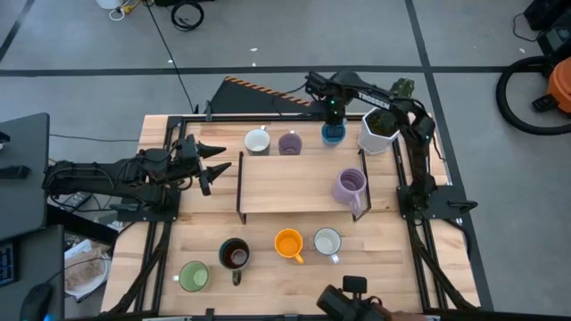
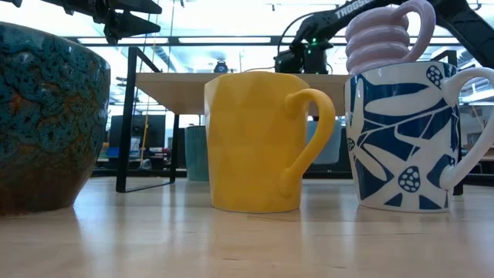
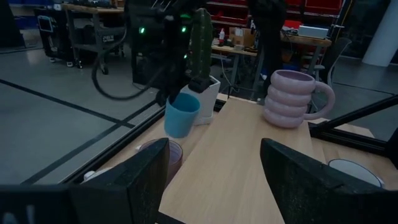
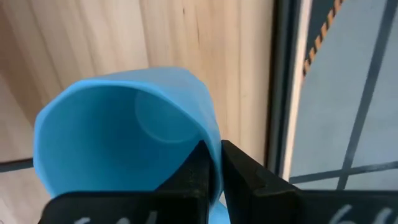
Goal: Place coffee mugs
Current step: Put the light blue cup on the shelf aligned with the purple cup
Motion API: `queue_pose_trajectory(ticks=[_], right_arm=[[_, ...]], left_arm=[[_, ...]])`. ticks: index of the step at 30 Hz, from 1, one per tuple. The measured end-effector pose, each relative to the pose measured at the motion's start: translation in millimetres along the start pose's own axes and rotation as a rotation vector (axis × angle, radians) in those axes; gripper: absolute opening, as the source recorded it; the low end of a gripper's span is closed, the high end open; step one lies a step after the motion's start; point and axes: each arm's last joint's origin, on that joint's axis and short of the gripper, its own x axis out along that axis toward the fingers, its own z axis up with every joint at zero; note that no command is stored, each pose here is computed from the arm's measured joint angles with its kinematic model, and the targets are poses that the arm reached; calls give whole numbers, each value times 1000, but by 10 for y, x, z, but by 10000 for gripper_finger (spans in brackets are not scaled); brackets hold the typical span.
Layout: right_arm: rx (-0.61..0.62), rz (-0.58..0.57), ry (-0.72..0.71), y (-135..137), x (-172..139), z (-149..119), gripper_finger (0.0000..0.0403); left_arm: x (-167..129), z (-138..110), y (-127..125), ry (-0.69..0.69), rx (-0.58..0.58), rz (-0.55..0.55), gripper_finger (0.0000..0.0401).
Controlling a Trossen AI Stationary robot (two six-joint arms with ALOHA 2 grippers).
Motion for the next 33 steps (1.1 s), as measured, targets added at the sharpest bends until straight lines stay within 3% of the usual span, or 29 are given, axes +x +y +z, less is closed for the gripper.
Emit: queue_pose_trajectory(ticks=[10, 16, 21, 27, 33], right_arm=[[45, -159, -163, 75, -664, -278, 28], [105, -187, -284, 249, -1075, -499, 28], [108, -143, -363, 532, -1336, -620, 28], [26, -55, -297, 854, -1459, -785, 29], [-34, 24, -292, 939, -1480, -832, 30]], left_arm=[[0, 10, 3, -11, 4, 14, 258], [0, 24, 4, -26, -2, 20, 258], [2, 24, 3, -26, -16, 20, 258], [4, 33, -3, -34, -33, 5, 258], [3, 55, -8, -54, -42, -5, 258]])
